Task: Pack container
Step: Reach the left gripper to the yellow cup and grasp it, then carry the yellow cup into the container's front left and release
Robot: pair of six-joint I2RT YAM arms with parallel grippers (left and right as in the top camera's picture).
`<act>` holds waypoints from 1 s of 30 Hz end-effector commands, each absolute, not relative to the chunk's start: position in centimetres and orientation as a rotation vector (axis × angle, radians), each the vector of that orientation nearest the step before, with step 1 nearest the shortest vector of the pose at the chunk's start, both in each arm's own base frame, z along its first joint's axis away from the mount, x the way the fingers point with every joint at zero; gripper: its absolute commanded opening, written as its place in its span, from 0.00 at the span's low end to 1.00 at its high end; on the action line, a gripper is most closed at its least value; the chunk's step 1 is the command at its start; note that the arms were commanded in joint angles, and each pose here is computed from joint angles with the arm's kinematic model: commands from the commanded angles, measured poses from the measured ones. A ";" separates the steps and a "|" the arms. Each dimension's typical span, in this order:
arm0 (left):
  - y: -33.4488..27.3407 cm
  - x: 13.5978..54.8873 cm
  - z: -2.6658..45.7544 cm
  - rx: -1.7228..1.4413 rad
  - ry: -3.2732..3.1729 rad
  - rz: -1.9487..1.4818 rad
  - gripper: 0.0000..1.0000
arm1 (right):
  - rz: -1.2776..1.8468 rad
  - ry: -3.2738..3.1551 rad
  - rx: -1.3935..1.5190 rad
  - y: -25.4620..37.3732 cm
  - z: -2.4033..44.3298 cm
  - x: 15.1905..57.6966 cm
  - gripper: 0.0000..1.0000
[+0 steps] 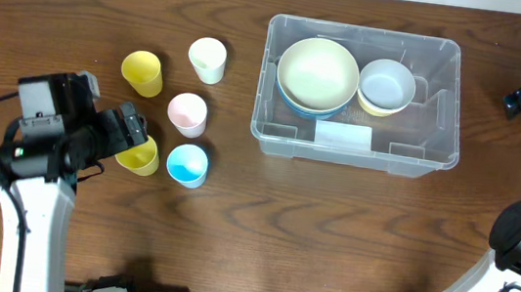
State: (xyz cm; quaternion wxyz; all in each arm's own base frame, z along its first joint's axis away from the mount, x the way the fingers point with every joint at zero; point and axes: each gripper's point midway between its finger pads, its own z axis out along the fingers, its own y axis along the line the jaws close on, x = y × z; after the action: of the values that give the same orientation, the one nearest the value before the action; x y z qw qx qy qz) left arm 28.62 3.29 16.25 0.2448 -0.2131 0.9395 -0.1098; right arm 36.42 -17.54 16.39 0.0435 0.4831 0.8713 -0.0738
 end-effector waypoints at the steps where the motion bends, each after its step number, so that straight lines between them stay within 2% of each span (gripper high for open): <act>1: 3.5 28.1 13.9 -0.695 2.651 -0.305 0.98 | -0.241 2.651 1.496 -17.6 16.4 36.3 0.99; 10: 6.1 27.7 9.2 -0.920 2.771 -0.114 0.98 | -0.241 2.651 1.496 -17.6 16.4 36.3 0.99; 21: 5.9 27.0 4.9 -0.979 2.925 -0.098 0.99 | -0.241 2.651 1.496 -17.6 16.4 36.3 0.99; 23: 5.9 26.9 4.7 -0.982 2.930 -0.098 0.91 | -0.241 2.651 1.496 -17.6 16.4 36.3 0.99; 24: 5.9 26.9 4.7 -0.981 2.931 -0.098 0.82 | -0.241 2.651 1.496 -17.6 16.4 36.3 0.99; 28: 5.9 26.9 4.7 -0.982 2.932 -0.098 0.36 | -0.241 2.651 1.496 -17.6 16.4 36.3 0.99; 30: 5.9 26.8 4.7 -0.982 2.935 -0.098 0.20 | -0.241 2.651 1.496 -17.6 16.4 36.3 0.99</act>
State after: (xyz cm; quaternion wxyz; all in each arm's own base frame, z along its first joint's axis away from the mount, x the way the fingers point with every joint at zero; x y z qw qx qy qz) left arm 27.07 5.58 4.80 0.0267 -0.3136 0.9484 -0.0379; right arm 36.42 -17.54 16.39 0.0435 0.4831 0.8713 -0.0738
